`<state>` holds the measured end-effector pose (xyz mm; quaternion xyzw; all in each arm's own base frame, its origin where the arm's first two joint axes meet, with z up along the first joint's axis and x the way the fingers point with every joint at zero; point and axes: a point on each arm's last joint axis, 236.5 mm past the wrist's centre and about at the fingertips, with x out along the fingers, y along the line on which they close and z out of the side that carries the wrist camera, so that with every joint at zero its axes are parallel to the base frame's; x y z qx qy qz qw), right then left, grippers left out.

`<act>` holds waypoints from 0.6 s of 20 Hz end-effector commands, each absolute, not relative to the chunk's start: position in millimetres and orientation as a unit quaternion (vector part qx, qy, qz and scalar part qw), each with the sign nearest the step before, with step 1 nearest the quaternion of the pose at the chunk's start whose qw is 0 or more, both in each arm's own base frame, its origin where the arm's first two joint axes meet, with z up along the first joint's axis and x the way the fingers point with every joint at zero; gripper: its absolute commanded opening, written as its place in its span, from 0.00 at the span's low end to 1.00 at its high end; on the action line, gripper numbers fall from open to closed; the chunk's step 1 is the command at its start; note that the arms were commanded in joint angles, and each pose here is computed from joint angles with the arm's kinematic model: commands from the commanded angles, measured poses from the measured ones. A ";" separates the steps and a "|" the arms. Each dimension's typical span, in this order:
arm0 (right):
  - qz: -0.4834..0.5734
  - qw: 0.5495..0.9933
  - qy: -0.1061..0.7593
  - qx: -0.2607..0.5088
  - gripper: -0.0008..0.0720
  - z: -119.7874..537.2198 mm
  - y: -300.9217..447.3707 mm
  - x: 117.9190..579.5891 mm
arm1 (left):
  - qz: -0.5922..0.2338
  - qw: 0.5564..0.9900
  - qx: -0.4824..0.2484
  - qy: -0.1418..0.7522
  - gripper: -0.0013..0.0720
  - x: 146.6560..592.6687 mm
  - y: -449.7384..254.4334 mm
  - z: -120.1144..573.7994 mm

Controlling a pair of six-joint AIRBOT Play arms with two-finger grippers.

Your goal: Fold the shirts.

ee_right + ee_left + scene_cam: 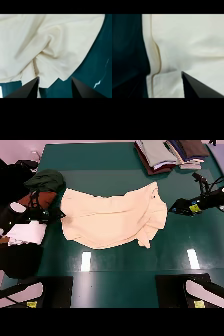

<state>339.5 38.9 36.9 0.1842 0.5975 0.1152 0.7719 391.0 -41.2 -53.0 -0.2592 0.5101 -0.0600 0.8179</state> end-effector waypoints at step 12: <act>0.067 0.733 0.621 0.267 0.73 -50.2 -7.5 373.3 | -0.124 0.852 -0.257 0.438 0.05 447.8 -54.0 16.2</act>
